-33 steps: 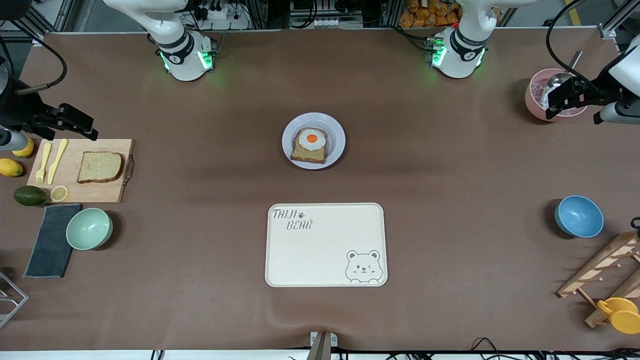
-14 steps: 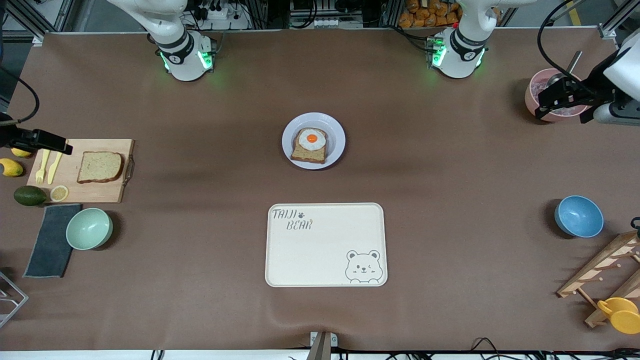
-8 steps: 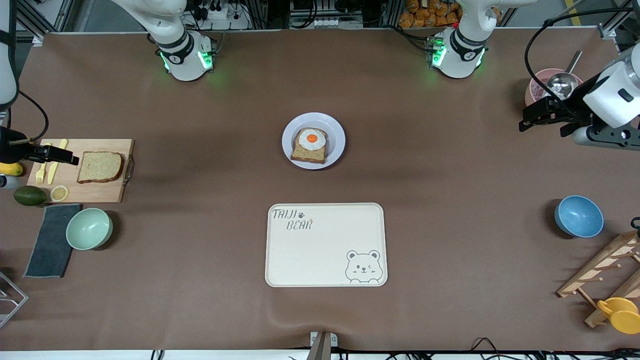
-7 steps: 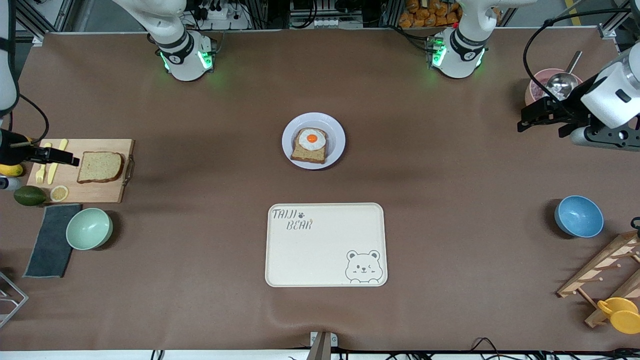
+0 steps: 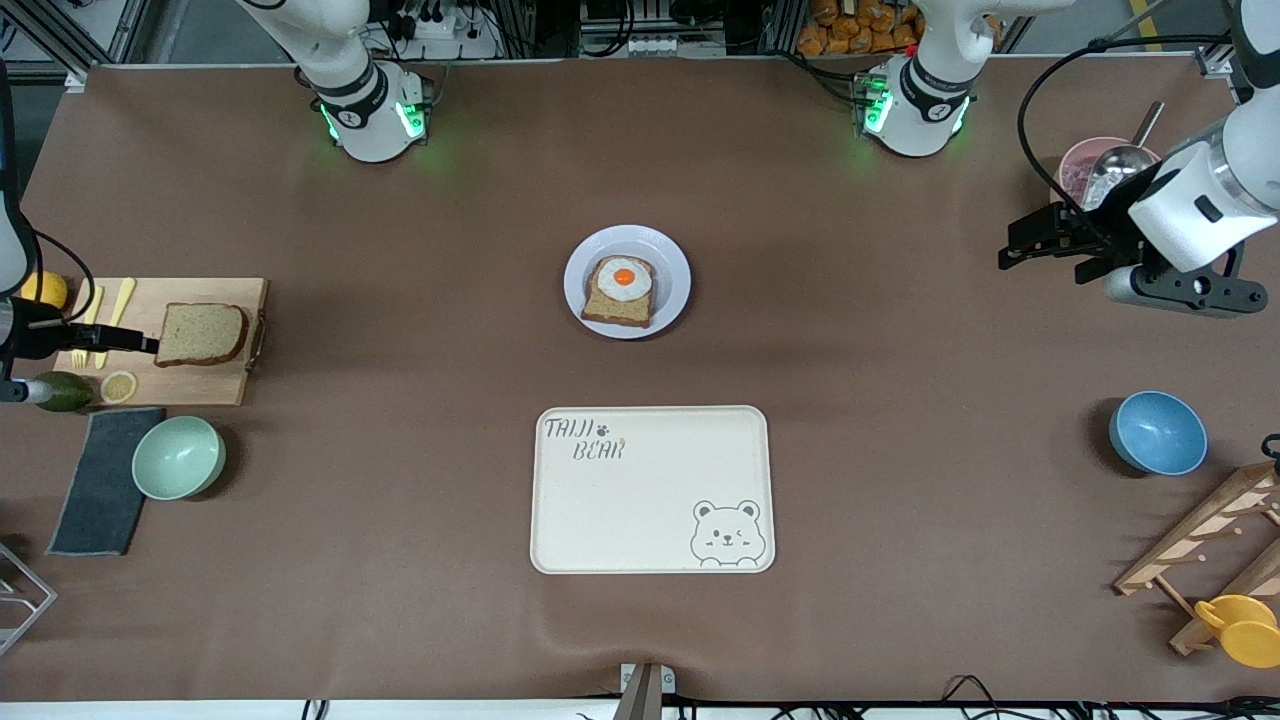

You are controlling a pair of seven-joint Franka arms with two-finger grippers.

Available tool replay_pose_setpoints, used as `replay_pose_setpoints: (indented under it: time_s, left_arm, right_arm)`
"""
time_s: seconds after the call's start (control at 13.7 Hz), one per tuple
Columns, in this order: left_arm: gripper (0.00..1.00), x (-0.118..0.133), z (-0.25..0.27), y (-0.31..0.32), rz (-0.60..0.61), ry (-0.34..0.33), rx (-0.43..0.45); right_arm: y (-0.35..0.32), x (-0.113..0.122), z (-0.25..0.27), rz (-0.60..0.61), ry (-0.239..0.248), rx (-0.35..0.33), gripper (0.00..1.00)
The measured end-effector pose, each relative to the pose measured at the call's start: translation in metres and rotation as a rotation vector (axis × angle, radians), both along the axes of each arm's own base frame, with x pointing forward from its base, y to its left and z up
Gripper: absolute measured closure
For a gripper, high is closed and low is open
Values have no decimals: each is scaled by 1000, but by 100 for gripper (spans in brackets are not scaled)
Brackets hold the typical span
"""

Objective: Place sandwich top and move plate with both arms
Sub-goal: 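Grasp the bread slice with the right gripper while the left gripper moves inward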

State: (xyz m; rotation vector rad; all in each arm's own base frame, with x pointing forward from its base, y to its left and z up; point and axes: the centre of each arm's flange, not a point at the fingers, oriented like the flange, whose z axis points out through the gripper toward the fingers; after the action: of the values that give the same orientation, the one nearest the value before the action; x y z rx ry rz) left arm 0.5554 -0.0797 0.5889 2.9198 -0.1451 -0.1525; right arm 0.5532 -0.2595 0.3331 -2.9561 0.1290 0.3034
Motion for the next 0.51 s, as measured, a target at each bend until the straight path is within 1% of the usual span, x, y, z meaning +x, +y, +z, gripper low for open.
replay_pose_setpoints:
  time_s: [0.07, 0.22, 0.29, 0.36, 0.51]
  left_arm:
    - [0, 1, -4, -4, 4, 10, -9]
    - [0, 3, -12, -21, 24, 29, -6]
    - [0, 4, -17, -33, 34, 34, -3]
    - [0, 6, -24, -45, 39, 41, -1]
    - [0, 12, -45, -66, 45, 66, 6]
  right_arm:
    - [-10, -2, -10, 9, -9, 2, 0]
    - [-38, -11, -36, 70, -30, 24, 0]
    - [-51, -18, -49, 86, -30, 37, 0]
    - [-62, -24, -62, 92, -25, 50, 3]
    - [-73, -30, -79, 122, -29, 65, 4]
